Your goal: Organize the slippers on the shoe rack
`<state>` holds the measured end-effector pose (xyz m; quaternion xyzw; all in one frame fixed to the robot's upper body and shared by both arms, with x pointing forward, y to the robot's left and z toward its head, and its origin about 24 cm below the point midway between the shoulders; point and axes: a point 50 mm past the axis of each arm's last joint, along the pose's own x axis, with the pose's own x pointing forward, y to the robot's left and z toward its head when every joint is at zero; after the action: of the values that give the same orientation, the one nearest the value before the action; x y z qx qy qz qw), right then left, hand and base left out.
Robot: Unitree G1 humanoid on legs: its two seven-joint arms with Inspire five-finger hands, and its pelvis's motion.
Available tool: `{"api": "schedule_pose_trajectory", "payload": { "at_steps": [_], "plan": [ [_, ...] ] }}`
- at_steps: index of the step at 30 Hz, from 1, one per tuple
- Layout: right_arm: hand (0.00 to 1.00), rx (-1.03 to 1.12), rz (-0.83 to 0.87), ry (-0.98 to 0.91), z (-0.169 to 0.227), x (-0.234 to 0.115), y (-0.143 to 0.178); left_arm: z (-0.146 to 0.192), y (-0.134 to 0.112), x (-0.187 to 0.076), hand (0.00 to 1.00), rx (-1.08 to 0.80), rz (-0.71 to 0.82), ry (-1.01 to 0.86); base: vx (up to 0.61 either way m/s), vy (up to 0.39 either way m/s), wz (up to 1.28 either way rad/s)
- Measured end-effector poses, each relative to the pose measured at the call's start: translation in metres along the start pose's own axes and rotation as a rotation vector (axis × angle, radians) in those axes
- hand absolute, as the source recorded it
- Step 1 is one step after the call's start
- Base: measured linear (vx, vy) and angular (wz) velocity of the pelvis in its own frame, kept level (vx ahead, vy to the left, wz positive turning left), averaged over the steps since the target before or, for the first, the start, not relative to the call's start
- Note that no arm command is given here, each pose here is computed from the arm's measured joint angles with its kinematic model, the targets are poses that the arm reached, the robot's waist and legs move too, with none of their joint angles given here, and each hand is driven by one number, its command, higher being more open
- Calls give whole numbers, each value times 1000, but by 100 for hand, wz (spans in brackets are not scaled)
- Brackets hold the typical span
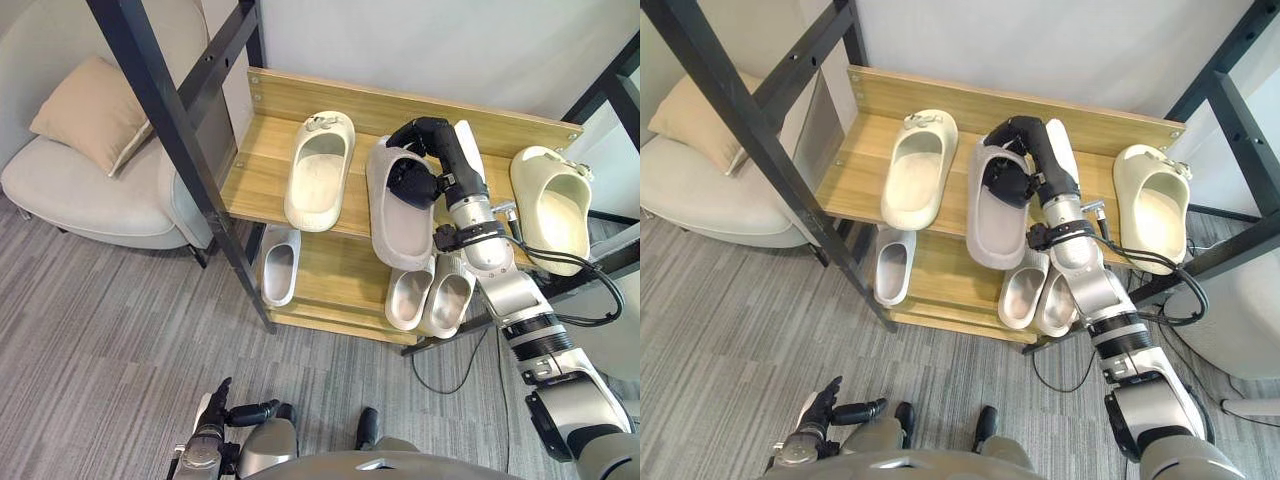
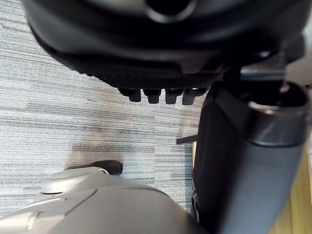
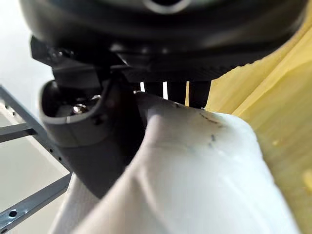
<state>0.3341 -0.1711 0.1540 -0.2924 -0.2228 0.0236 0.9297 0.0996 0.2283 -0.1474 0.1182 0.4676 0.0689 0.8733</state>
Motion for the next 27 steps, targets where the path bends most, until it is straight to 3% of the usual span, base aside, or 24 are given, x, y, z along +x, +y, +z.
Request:
{"api": "schedule_pose_trajectory", "payload": {
  "at_steps": [8, 20, 27],
  "plan": [
    [0, -22, 23, -85, 17, -13, -5, -1, 0, 0, 100, 1, -1, 6, -10, 2, -2],
    [0, -38, -118, -493, 99, -32, -42, -5, -5, -1, 100, 21, -20, 28, -9, 2, -4],
    [0, 163, -26, -581, 115, -49, -20, -10, -12, -2, 100, 27, -44, 47, -4, 0, 0]
  ]
}}
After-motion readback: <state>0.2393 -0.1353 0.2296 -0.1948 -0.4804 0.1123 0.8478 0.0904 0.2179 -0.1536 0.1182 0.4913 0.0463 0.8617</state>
